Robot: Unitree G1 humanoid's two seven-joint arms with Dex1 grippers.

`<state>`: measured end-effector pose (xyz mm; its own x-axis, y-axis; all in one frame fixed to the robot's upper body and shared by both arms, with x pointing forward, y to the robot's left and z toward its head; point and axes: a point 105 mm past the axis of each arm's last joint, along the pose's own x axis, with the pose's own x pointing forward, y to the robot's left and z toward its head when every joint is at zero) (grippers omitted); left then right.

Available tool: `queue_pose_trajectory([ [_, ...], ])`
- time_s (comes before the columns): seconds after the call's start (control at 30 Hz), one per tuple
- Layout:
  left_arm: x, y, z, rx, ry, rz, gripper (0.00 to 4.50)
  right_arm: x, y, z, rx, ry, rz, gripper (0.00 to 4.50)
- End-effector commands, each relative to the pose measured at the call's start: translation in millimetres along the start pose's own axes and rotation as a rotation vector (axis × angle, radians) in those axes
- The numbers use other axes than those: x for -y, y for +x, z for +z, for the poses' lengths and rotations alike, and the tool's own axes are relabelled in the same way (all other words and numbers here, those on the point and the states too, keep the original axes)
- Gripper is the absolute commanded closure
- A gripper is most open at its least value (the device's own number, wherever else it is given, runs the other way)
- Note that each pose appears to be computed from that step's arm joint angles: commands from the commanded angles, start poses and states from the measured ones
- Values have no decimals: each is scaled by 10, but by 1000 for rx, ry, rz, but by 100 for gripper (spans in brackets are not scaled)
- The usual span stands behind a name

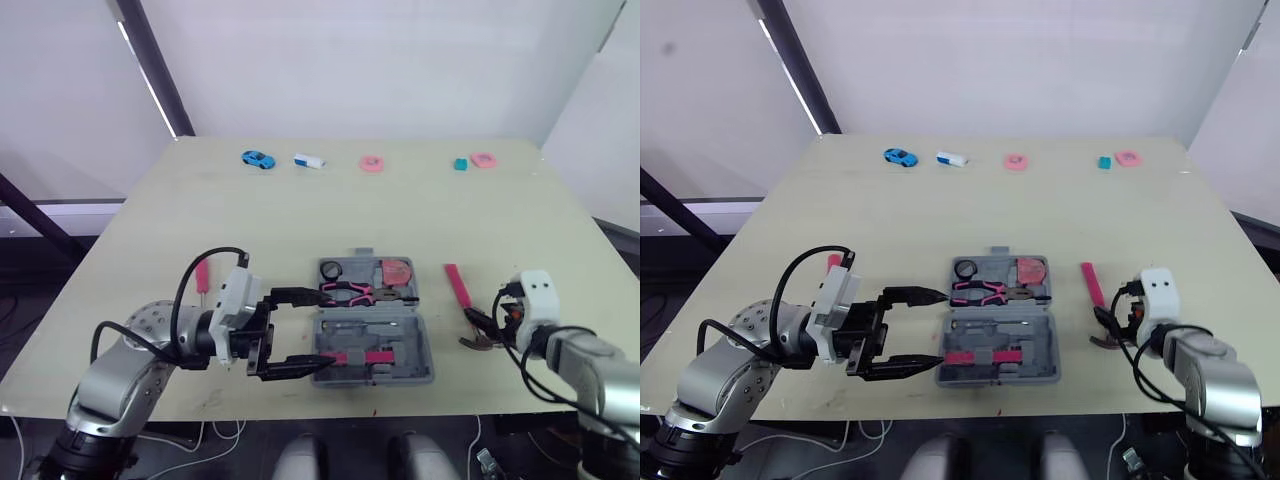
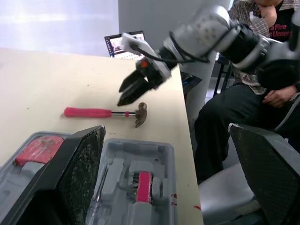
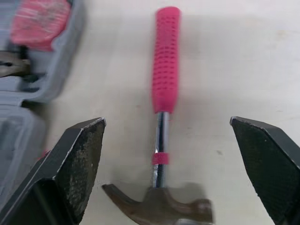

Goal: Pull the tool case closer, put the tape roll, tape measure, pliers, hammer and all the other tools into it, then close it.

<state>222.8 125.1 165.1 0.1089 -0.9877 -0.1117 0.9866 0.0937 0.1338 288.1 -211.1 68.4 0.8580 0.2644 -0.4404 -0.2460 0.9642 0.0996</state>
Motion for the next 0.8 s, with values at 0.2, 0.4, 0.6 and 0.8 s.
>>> queue_pose_trajectory([
  [0.2, 19, -13, 123, 15, 34, -33, 0, -80, 164, -69, 162, -29, 28, 3],
  [0.4, -4, -6, 135, 13, 43, -44, 0, -14, 297, -170, 166, -23, 1, 3],
  [0.6, -14, -25, 135, 7, 46, -41, 0, 98, 308, -419, 93, 4, -62, 120],
  [0.8, -12, -31, 124, 7, 45, -41, 0, 109, 313, -499, 76, -1, -91, 405],
])
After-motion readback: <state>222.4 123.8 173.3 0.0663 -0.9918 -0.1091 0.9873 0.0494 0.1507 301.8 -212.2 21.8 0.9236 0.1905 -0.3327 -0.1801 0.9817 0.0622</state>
